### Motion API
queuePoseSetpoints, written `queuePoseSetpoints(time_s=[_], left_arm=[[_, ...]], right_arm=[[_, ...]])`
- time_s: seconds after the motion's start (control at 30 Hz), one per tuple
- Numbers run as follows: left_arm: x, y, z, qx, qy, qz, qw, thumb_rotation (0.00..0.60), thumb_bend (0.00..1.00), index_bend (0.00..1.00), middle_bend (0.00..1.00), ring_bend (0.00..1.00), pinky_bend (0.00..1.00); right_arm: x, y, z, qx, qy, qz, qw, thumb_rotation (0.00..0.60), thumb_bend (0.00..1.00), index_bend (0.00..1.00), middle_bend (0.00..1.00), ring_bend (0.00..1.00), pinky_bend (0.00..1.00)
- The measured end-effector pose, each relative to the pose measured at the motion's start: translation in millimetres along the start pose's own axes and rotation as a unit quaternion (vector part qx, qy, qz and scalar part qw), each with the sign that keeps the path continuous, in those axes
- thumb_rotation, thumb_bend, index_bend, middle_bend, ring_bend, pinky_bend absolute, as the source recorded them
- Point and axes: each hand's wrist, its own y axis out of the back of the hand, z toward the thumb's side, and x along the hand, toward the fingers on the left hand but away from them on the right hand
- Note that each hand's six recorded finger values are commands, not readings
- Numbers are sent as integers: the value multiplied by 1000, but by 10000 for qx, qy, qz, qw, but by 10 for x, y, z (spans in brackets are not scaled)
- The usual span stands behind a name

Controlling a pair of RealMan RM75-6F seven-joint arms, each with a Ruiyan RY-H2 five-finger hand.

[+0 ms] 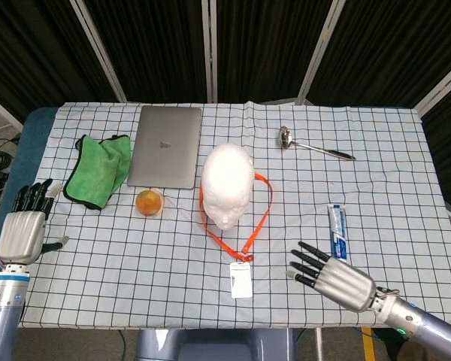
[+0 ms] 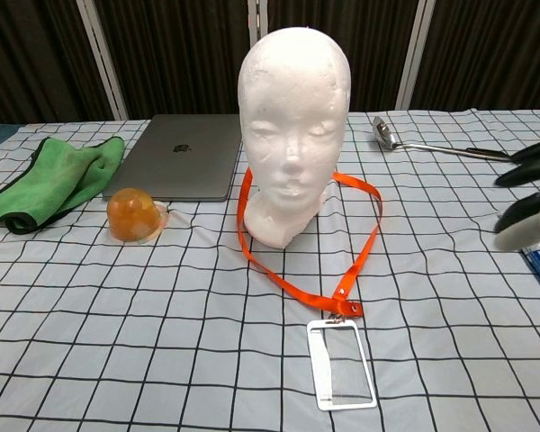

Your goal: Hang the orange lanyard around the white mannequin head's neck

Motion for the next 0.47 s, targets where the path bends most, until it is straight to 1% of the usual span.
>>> queuePoseSetpoints(time_s=[0.03,0.07,0.1,0.13,0.2,0.23,0.3,0.33,0.37,0.43,0.47], left_arm=[[-14,11,9,27,-11,51,10000,600,0,0,0,0,0],[-25,19,16,40,-19,96,9999,600,0,0,0,0,0],[-37,26,23,45,-25,144,9999,600,0,0,0,0,0],[-56,32,31,44,-33,200,9998,600,0,0,0,0,0],[-90,34,36,28,-54,255,9997,600,0,0,0,0,0],[-114,31,35,5,-69,274,9996,600,0,0,0,0,0],[-146,27,31,-43,-89,282,9996,600,0,0,0,0,0],[-166,26,23,-75,-97,285,9995,600,0,0,0,0,0],[-181,27,15,-95,-103,284,9995,600,0,0,0,0,0],[-216,29,-6,-133,-117,273,9995,600,0,0,0,0,0],[-233,30,-21,-149,-122,260,9995,600,0,0,0,0,0]], right_arm=[[82,23,-47,85,-167,-89,9998,600,487,132,115,43,1],[176,66,-110,153,-419,-230,9987,600,363,102,84,27,0],[234,102,-161,174,-624,-338,9973,600,183,60,42,8,0],[289,132,-214,182,-842,-427,9954,600,67,27,13,0,0],[409,174,-341,142,-1407,-554,9884,600,0,1,0,0,0],[477,190,-412,66,-1763,-611,9824,600,0,0,0,0,0],[585,209,-509,-135,-2318,-707,9701,600,0,0,0,0,0],[642,217,-553,-269,-2593,-764,9624,600,0,0,0,0,0],[727,221,-607,-470,-2946,-852,9507,600,0,0,0,0,0],[859,211,-668,-764,-3388,-983,9326,600,0,0,0,0,0],[945,189,-687,-929,-3607,-1053,9220,600,0,0,0,0,0]])
